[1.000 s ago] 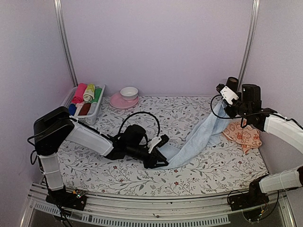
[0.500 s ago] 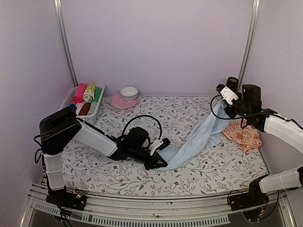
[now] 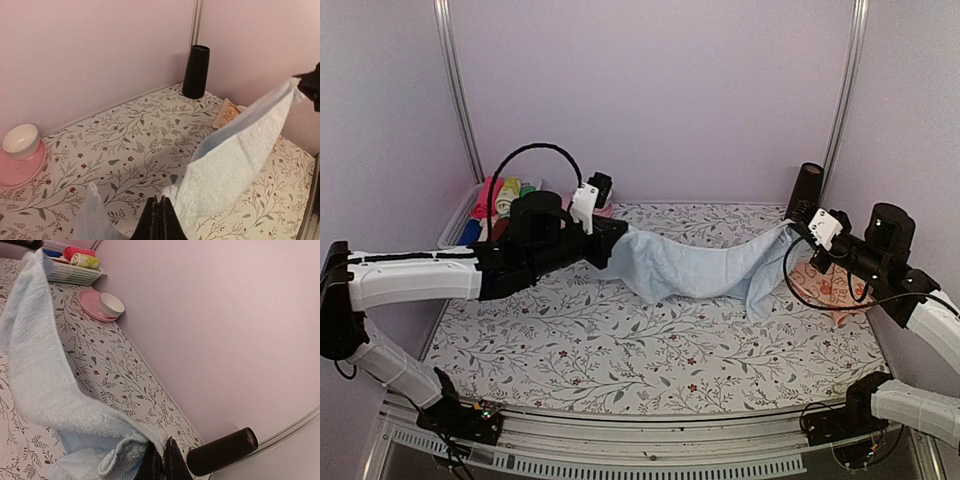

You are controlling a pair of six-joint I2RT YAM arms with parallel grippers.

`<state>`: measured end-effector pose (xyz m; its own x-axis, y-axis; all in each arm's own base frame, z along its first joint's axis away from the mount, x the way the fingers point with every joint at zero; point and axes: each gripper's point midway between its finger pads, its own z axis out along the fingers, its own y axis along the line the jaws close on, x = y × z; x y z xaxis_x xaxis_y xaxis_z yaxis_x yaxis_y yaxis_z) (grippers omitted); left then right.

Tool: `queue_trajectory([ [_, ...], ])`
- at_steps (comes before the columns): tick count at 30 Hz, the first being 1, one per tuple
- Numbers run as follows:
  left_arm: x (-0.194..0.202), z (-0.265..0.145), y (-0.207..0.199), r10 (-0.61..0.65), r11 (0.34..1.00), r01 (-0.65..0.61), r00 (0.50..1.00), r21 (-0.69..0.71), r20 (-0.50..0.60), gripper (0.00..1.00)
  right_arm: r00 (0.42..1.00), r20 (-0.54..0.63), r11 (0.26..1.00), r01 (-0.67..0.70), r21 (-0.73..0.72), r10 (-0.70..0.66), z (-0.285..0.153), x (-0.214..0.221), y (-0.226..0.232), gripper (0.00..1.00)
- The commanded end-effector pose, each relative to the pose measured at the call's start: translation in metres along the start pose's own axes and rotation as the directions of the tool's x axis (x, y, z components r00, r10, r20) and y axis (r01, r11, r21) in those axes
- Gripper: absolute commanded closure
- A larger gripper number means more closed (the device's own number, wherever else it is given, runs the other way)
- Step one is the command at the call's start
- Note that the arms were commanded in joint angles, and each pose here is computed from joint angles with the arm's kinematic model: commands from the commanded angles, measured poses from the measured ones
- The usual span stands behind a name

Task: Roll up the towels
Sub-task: Pick up the towel from the center of the board, then adjust the towel at the center of the board.

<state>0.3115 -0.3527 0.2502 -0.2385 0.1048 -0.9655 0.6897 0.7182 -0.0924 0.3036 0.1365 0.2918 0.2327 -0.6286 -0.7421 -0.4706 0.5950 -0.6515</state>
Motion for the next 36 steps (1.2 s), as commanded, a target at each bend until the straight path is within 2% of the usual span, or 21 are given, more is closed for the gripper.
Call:
queue_trajectory([
  [1,-0.015,-0.017,0.041,0.036,0.976,-0.034,0.999,-0.216,0.004,1.0,0.98,0.166,0.974,0.138,-0.182,-0.108,-0.017,-0.018,0.051,0.98],
  [3,-0.018,-0.022,0.051,0.041,0.96,-0.04,0.999,-0.277,-0.003,1.0,0.974,0.188,0.955,0.17,-0.241,-0.125,-0.023,-0.019,0.065,0.98],
  [6,-0.019,-0.032,0.068,0.041,0.929,-0.041,0.999,-0.367,-0.007,1.0,0.968,0.201,0.948,0.201,-0.247,-0.152,-0.027,-0.022,0.065,0.98],
  [8,-0.021,-0.041,0.077,0.038,0.912,-0.036,0.999,-0.409,-0.002,1.0,0.972,0.171,0.964,0.191,-0.186,-0.159,-0.023,-0.021,0.052,0.98],
  [12,-0.009,-0.052,0.098,0.006,0.876,-0.024,0.999,-0.482,-0.037,1.0,0.982,0.105,0.987,0.156,0.034,-0.158,-0.016,-0.017,0.011,0.98],
  [19,0.045,-0.04,0.121,-0.078,0.864,-0.017,0.983,-0.503,-0.166,1.0,0.981,0.155,0.993,0.112,0.022,-0.114,-0.022,-0.03,0.01,0.98],
  [24,0.088,-0.01,0.116,-0.111,0.896,-0.032,0.95,-0.442,-0.293,0.89,0.981,0.173,0.996,0.089,0.01,-0.09,-0.023,-0.035,0.01,0.98],
  [26,0.097,0.0,0.114,-0.114,0.906,-0.029,0.944,-0.422,-0.309,0.79,0.983,0.161,0.996,0.084,0.014,-0.085,-0.021,-0.033,0.009,0.98],
  [28,0.097,0.008,0.105,-0.106,0.927,-0.015,0.948,-0.375,-0.3,0.64,0.988,0.13,0.996,0.081,0.031,-0.085,-0.016,-0.027,0.006,0.98],
  [32,0.083,0.022,0.067,-0.04,0.986,0.0,0.971,-0.166,-0.234,0.4,0.996,0.049,0.997,0.066,0.045,-0.068,-0.001,-0.009,0.002,0.98],
  [36,0.081,0.033,0.023,0.082,0.997,-0.077,0.978,0.031,-0.193,0.3,0.999,-0.027,0.997,0.044,0.063,-0.043,0.012,0.006,-0.003,0.98],
])
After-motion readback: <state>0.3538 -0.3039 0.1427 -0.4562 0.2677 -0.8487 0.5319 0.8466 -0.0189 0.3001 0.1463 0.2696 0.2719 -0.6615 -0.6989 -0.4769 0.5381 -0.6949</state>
